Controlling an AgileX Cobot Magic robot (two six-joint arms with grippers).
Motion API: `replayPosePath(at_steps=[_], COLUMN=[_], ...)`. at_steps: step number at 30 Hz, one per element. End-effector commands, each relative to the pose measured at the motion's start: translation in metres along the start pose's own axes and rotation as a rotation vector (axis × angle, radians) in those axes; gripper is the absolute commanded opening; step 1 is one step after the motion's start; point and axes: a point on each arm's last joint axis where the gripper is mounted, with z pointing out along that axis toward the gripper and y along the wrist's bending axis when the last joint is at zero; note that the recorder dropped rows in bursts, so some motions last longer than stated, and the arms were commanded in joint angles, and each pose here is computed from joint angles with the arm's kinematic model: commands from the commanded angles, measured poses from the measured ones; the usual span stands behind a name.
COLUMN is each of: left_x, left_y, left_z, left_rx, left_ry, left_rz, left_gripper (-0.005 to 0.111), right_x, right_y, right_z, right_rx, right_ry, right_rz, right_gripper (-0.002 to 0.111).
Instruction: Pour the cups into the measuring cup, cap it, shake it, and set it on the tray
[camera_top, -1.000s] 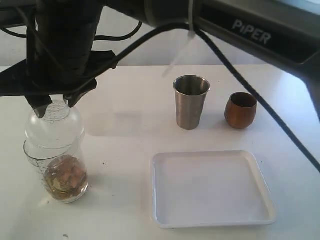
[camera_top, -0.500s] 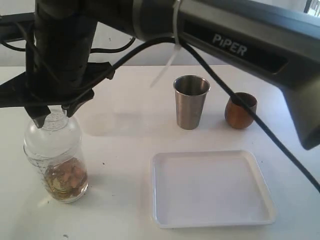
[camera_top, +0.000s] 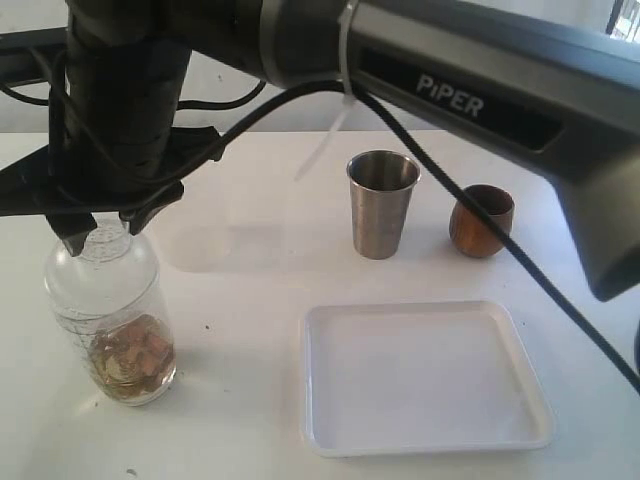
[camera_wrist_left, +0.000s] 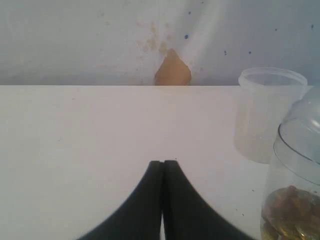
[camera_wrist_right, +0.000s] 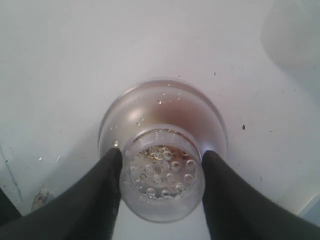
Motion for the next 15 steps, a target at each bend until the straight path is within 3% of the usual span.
replayPosePath(at_steps=[1,15], left_x=[0.0011,0.0011], left_y=[-0.0001,-0.0001], left_z=[0.0000,0.0000], left_rx=[0.001,0.001], left_ry=[-0.002,-0.002], left_rz=[-0.001,-0.001], left_gripper=[0.000,0.000], right_x=[-0.0005,-0.0018], right_y=[-0.0011,-0.0008], right_z=[-0.0001,-0.0001], right_rx=[0.011,0.007], right_ry=[-0.009,-0.024], right_rz=[-0.004,-0.004], right_gripper=[0.000,0.000])
